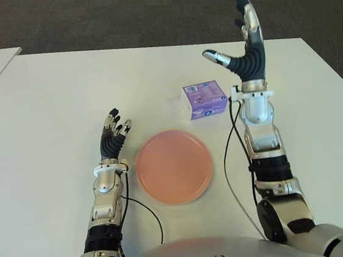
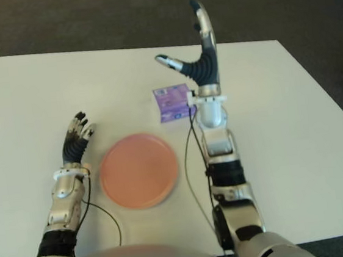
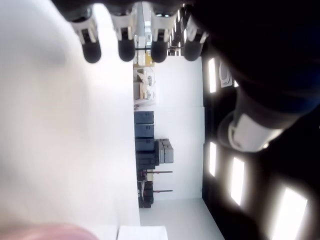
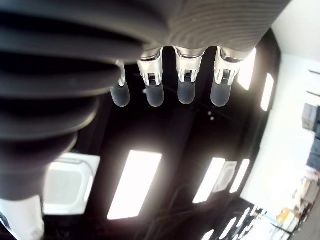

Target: Put the tissue paper into the plate.

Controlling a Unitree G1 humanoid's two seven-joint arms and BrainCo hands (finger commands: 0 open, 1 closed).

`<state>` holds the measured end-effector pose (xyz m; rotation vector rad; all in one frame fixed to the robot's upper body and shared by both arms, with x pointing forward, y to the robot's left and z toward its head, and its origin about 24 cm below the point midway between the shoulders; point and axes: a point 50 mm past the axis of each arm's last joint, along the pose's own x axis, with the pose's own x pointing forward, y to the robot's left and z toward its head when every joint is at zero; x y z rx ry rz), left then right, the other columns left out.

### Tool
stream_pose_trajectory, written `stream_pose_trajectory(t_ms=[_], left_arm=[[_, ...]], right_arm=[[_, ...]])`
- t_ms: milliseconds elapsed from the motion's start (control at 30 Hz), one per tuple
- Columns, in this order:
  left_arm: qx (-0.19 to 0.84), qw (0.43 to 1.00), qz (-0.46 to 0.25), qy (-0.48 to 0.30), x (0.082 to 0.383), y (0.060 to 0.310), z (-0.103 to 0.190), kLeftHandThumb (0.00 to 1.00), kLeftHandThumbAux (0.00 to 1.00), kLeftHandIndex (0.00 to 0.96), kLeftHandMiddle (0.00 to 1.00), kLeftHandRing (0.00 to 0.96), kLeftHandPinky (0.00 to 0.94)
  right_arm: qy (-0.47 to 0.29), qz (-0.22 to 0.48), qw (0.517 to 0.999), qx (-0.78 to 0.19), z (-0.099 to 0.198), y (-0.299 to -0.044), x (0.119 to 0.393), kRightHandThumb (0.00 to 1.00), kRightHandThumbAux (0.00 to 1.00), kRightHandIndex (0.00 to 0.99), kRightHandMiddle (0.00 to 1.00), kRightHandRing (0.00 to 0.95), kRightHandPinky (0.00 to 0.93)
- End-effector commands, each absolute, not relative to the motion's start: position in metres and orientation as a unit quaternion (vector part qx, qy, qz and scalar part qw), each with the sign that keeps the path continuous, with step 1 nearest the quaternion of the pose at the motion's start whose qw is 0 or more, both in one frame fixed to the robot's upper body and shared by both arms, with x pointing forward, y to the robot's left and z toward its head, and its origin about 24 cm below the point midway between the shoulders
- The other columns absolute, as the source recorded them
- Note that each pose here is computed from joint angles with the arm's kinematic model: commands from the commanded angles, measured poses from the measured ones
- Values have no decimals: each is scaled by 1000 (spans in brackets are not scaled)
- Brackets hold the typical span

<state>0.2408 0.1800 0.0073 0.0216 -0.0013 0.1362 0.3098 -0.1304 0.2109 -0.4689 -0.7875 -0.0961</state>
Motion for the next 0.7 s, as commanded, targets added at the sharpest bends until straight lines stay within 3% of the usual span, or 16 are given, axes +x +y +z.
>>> stream_pose_trajectory(t_ms=[33, 233, 367, 567, 700], left_arm=[[17, 996, 81, 15, 239, 181, 3, 0, 596, 0, 0, 0, 0], [29, 996, 85, 15, 239, 183, 2, 0, 595, 0, 0, 0, 0], [29, 996, 84, 14, 239, 184, 2, 0, 594, 0, 0, 0, 0], [24, 996, 85, 10, 238, 184, 3, 0, 593, 0, 0, 0, 0], [19, 996, 85, 8, 236, 183, 2, 0, 586, 0, 0, 0, 0]], right_arm=[[-356, -5, 888, -290, 216, -121, 318, 350, 596, 46, 23, 3, 9], [-344, 81, 852, -386, 219, -102, 345, 329, 531, 24, 5, 0, 15], [-276, 148, 802, -509, 184, -102, 387, 352, 459, 5, 0, 0, 24], [-245, 191, 761, -570, 164, -97, 395, 376, 358, 0, 0, 0, 12], [-232, 249, 677, -653, 157, -96, 394, 400, 252, 0, 0, 0, 4]])
